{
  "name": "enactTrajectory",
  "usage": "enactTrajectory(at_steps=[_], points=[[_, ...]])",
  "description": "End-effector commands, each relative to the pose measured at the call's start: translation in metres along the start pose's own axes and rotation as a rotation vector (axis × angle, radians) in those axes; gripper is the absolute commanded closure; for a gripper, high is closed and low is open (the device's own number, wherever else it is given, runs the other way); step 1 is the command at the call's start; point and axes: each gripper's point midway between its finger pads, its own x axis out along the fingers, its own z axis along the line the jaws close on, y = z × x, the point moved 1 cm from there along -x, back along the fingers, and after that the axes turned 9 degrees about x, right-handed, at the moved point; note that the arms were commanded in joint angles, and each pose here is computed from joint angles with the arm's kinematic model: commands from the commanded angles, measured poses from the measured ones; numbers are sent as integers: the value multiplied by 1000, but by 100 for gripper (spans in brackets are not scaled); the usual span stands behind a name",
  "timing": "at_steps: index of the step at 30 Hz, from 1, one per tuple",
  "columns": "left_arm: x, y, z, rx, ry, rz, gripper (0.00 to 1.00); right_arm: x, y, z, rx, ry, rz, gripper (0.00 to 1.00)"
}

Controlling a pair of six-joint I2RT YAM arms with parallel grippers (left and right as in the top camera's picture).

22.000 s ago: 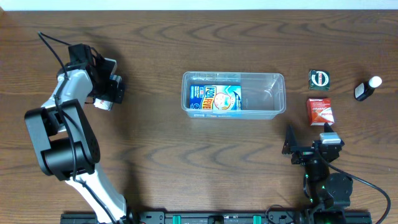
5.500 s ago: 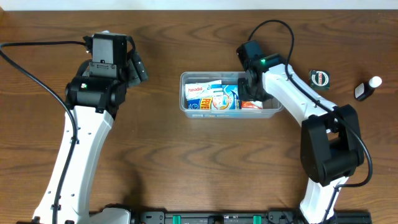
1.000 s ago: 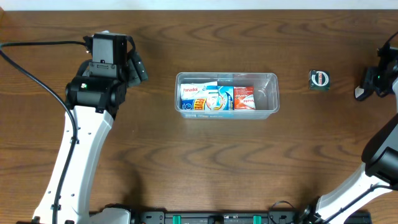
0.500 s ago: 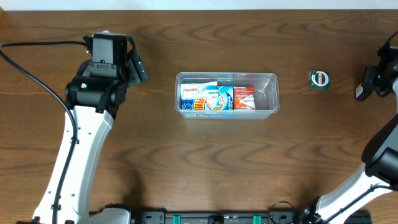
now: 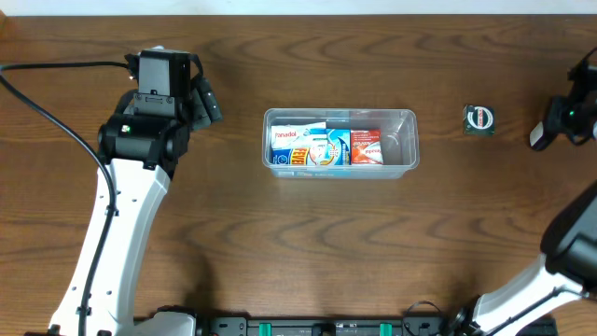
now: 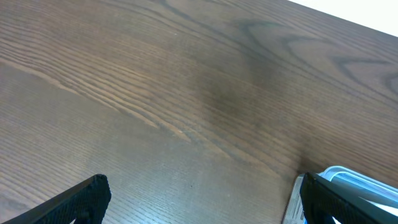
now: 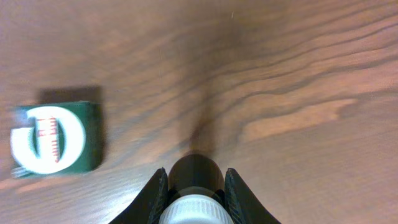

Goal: Pack container
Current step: 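Carry the black bottle with right gripper over the container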

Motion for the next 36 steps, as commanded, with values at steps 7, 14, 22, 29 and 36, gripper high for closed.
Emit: enactTrajectory(at_steps=[7, 14, 22, 29, 36], points=[[0, -4, 3, 5, -16, -9, 2, -188, -33, 125, -75, -223, -330, 94], [0, -4, 3, 5, -16, -9, 2, -218, 15, 229, -218, -389, -270, 96], [0, -4, 3, 5, -16, -9, 2, -172, 53, 283, -280, -338, -132, 98], [0, -4, 3, 5, -17, -9, 2, -133, 85, 307, -295, -276, -10, 98], [0, -4, 3, 5, -16, -9, 2, -104, 101, 298, -290, -140, 57, 97]])
